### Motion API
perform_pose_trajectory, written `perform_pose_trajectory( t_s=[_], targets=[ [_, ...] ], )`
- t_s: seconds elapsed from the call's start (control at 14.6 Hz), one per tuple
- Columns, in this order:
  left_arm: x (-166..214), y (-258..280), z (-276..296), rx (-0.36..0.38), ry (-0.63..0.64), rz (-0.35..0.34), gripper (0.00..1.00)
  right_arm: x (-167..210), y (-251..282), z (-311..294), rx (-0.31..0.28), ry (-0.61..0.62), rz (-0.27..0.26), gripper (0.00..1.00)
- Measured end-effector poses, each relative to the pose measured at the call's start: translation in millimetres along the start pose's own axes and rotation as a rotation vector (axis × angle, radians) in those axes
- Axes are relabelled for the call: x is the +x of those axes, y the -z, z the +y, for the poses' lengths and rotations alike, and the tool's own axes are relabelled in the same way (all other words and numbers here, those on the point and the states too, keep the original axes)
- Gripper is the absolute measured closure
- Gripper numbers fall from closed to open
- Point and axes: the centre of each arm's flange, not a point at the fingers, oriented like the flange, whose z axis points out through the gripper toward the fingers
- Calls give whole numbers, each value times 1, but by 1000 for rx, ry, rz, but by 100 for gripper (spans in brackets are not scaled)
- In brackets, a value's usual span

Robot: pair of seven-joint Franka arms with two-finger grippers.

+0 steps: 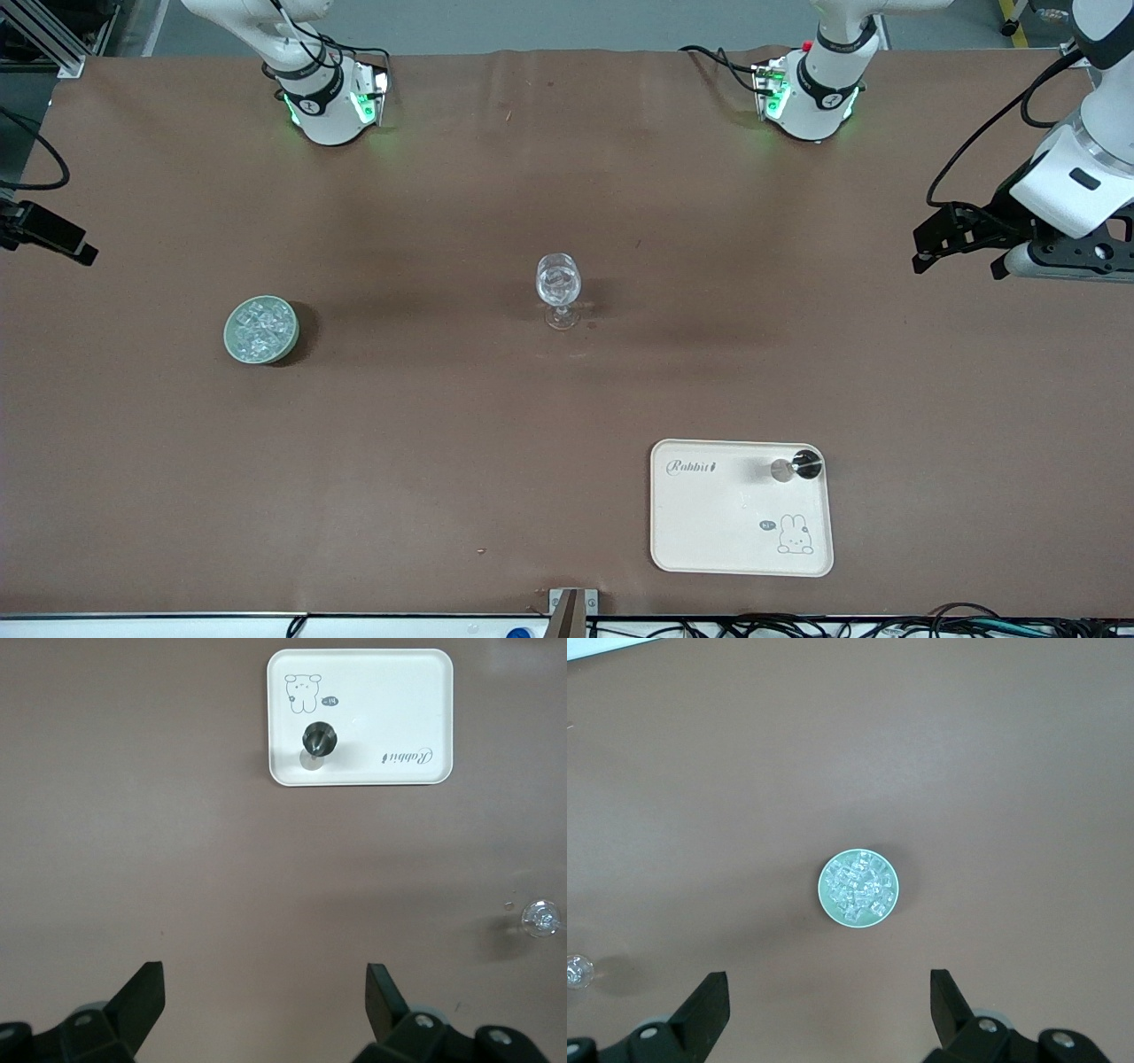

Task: Pour wine and add ice with both arms

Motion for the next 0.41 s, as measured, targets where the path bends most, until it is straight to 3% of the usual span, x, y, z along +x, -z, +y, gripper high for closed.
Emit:
perform_pose_trajectory(
  t_s=[0.41],
  targets=[
    [2,-4,-12,2,21,-11,0,0,0,0,1,2,-2,0]
  ],
)
